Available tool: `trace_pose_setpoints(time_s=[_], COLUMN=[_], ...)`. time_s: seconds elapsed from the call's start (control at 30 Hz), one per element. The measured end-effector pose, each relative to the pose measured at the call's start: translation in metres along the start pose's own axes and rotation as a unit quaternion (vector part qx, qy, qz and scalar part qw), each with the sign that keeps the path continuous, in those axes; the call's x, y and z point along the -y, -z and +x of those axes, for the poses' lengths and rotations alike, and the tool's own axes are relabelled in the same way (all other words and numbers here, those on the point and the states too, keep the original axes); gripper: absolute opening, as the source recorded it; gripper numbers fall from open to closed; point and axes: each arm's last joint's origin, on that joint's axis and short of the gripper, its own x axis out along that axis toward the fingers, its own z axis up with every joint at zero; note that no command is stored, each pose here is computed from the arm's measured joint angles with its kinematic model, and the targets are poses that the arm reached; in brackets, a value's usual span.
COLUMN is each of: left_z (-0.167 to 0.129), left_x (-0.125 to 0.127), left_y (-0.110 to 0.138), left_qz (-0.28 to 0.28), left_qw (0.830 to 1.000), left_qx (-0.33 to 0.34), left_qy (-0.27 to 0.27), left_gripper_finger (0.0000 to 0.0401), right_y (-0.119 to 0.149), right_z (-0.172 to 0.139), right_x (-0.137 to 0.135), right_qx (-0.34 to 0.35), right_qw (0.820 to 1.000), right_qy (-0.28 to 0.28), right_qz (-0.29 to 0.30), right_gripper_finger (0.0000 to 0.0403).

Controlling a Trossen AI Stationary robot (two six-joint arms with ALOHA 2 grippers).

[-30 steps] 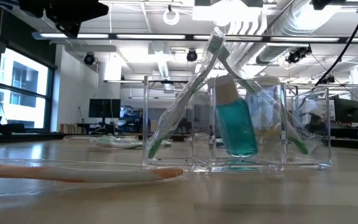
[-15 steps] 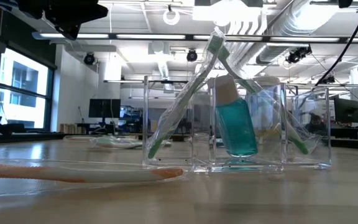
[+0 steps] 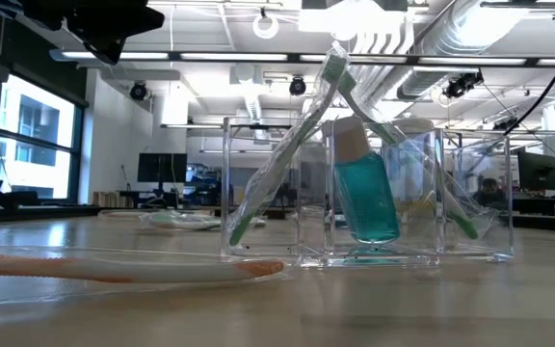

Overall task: Pick & Place toothbrushing station
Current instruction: Put the right blue mouthwash into the transparent organizer

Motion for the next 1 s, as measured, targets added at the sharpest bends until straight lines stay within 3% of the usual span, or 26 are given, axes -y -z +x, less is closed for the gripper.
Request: trace_pose_setpoints(time_s=[0.13, 0.5, 1.0], left_z=[0.0, 0.0, 0.0], left_x=[0.0, 0.0, 0.0], left_y=[0.0, 0.0, 0.0], left_qz=[0.0, -0.001, -0.004], left_qw=[1.0, 1.0, 1.0], left_qx=[0.0, 0.0, -0.002], left_qy=[0.0, 0.0, 0.0], left_gripper_finger=[0.0136, 0.0136, 0.0136], right_y=[0.005, 0.024, 0.04], right_z=[0.017, 0.044, 0.07], right_x=[0.007, 0.005, 0.002], right_qx=[-0.038, -0.057, -0.057], right_qw=[0.999, 0.997, 0.997], right_qy=[0.031, 0.037, 0.007], right_qz=[0.013, 0.026, 0.047], right_gripper_finger=[0.0216, 0.0215, 0.0215])
